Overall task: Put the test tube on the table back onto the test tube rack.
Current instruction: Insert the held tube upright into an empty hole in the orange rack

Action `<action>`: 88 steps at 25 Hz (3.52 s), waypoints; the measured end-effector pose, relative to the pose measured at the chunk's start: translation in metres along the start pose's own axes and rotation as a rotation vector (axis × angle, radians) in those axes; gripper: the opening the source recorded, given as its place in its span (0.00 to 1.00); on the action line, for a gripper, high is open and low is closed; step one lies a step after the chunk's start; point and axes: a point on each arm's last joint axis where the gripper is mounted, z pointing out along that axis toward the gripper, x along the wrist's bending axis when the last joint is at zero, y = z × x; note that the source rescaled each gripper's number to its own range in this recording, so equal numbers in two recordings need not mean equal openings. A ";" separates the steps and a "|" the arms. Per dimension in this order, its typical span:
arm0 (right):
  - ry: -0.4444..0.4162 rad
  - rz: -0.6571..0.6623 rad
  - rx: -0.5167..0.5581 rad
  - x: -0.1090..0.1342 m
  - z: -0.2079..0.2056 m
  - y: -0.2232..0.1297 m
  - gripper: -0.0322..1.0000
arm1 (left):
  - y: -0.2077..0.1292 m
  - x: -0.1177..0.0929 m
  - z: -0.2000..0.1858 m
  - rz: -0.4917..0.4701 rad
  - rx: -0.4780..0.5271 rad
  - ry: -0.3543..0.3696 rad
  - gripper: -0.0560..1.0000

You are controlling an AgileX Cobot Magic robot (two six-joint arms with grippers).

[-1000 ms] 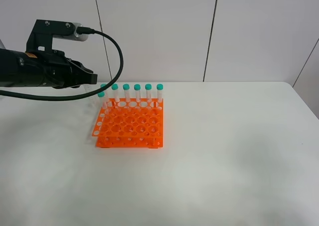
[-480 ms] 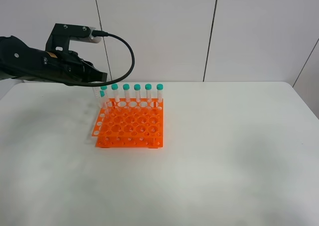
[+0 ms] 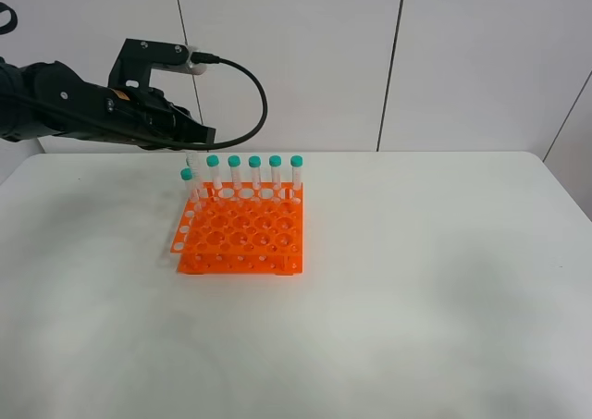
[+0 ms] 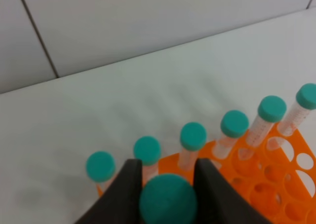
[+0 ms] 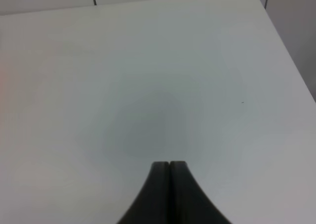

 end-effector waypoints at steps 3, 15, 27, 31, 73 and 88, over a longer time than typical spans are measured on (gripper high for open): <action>0.000 0.000 0.000 0.000 0.000 0.000 0.03 | 0.002 -0.003 0.006 0.007 -0.011 -0.003 0.06; 0.000 0.000 0.000 0.000 0.000 0.000 0.03 | 0.001 -0.002 0.029 0.006 -0.016 0.008 0.06; 0.000 0.000 0.000 0.000 0.000 0.000 0.03 | -0.007 0.008 0.047 -0.034 -0.016 0.042 0.06; 0.000 0.000 0.000 0.000 0.000 0.000 0.03 | -0.006 0.018 0.047 -0.048 -0.032 0.068 0.06; 0.000 0.000 0.000 0.000 0.000 0.000 0.03 | -0.016 0.006 0.039 -0.096 -0.028 0.049 0.06; 0.000 0.000 0.000 0.000 0.000 0.000 0.03 | -0.026 0.005 0.038 -0.130 -0.002 0.048 0.06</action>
